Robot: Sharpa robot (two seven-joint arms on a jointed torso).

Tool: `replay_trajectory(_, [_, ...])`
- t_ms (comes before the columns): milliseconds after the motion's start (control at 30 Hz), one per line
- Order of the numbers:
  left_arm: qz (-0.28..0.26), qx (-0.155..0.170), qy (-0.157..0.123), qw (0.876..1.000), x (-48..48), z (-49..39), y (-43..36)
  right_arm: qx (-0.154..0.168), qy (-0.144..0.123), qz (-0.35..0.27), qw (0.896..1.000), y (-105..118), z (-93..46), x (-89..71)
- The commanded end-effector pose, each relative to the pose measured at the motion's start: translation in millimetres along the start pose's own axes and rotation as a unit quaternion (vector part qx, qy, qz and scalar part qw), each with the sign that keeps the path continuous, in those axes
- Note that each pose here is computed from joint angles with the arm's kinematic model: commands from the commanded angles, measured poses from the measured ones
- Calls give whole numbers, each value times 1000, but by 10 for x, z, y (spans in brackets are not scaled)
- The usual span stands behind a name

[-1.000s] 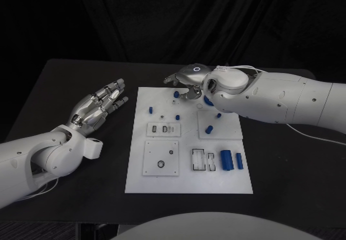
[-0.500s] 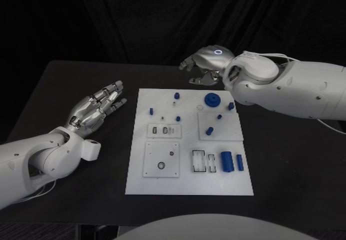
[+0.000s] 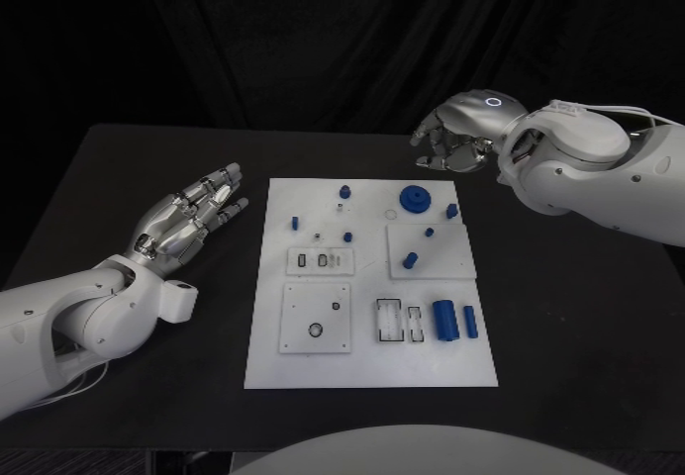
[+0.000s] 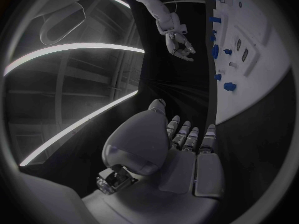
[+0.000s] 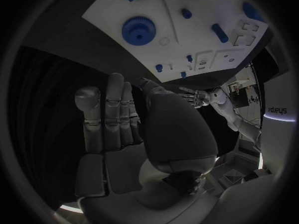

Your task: Assemble the parts on the task board

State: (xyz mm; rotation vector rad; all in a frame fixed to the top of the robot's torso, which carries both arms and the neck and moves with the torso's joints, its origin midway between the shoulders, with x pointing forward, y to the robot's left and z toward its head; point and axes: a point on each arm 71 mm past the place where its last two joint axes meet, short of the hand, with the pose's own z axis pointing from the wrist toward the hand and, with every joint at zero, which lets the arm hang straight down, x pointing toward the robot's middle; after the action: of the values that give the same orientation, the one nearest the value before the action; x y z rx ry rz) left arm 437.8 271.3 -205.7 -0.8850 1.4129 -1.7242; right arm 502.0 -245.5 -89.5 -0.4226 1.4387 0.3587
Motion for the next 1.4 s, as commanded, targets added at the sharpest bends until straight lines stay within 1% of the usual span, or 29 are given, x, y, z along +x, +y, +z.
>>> replay_trajectory(33, [-3,75,6,997,15,7,-111,28,25,16,999,-75,-53,128])
replay_trajectory(200, [-4,76,7,997,22,13,-106,50,40,20,998,-153,-82,284])
replay_trajectory(300, [-4,76,7,997,23,14,-104,53,39,23,998,-169,-96,361])
replay_trajectory(467, [-3,75,6,997,9,6,-104,52,42,27,997,-160,-104,446])
replay_trajectory(667, [-4,74,6,997,8,4,-102,50,43,29,997,-143,-107,485])
replay_trajectory(1167, [-4,73,6,997,7,3,-100,45,56,29,997,-87,-71,531])
replay_trajectory(1400, [-5,72,8,997,9,11,-94,47,62,30,997,-76,-69,584])
